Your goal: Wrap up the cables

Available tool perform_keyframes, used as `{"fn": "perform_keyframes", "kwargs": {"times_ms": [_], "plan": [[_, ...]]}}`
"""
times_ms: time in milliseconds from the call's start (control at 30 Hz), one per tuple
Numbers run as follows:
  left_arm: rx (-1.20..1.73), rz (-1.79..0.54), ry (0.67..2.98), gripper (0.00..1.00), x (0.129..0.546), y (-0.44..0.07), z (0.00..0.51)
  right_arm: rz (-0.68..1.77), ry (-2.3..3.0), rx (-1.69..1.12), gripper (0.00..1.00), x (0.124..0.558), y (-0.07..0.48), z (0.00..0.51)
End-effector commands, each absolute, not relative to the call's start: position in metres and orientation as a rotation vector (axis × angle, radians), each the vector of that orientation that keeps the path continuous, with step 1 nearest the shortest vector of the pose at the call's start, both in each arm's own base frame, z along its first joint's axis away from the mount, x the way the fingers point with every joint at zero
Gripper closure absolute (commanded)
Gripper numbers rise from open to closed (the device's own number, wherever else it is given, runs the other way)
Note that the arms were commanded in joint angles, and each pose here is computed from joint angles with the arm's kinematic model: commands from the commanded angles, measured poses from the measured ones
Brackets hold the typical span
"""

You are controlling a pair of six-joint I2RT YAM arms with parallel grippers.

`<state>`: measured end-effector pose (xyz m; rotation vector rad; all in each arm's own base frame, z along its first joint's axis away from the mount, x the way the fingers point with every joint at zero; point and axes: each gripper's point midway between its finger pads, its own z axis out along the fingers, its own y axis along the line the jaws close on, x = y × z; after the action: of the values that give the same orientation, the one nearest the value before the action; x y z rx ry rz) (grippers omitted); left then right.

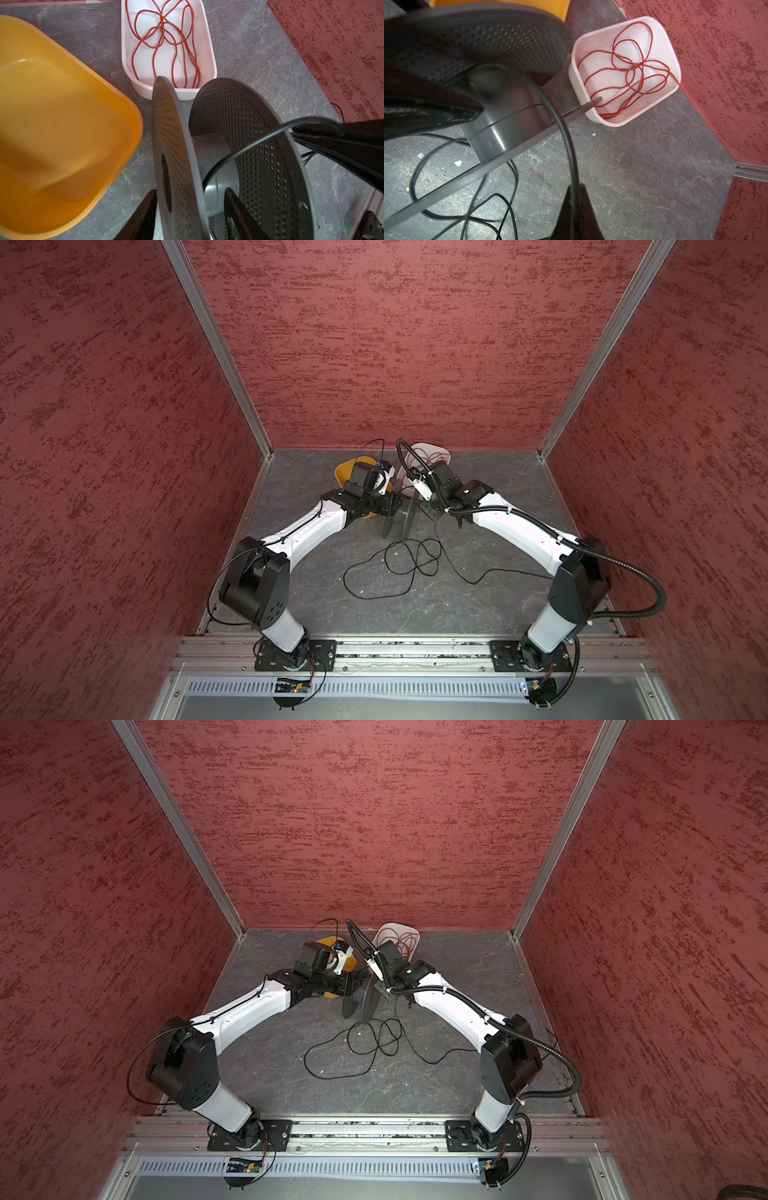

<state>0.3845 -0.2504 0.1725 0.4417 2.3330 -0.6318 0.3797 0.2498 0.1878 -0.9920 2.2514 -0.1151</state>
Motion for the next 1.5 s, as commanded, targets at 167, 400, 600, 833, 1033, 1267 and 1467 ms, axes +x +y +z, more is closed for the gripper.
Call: {"fn": "perform_keyframes", "kwargs": {"times_ms": [167, 400, 600, 833, 1033, 1267, 1467], "plan": [[0.434, -0.646, 2.297, 0.53, 0.398, -0.256, 0.183, -0.180, 2.198, -1.037, 1.00, 0.387, 0.254, 0.195], [0.415, -0.635, 2.315, 0.59, 0.404, -0.256, 0.176, -0.176, 2.170, -1.058, 1.00, 0.389, 0.263, 0.197], [0.397, -0.612, 2.327, 0.66, 0.408, -0.254, 0.171, -0.163, 2.147, -1.058, 1.00, 0.391, 0.268, 0.200], [0.385, -0.599, 2.334, 0.76, 0.410, -0.253, 0.170, -0.152, 2.135, -1.073, 1.00, 0.391, 0.272, 0.199], [0.399, -0.602, 2.343, 0.84, 0.408, -0.255, 0.172, -0.156, 2.136, -1.078, 1.00, 0.392, 0.272, 0.194], [0.396, -0.561, 2.368, 0.99, 0.407, -0.251, 0.172, -0.174, 2.130, -1.065, 1.00, 0.395, 0.271, 0.191], [0.371, -0.518, 2.388, 1.00, 0.406, -0.244, 0.181, -0.139, 2.136, -1.005, 0.96, 0.397, 0.274, 0.193]]}}
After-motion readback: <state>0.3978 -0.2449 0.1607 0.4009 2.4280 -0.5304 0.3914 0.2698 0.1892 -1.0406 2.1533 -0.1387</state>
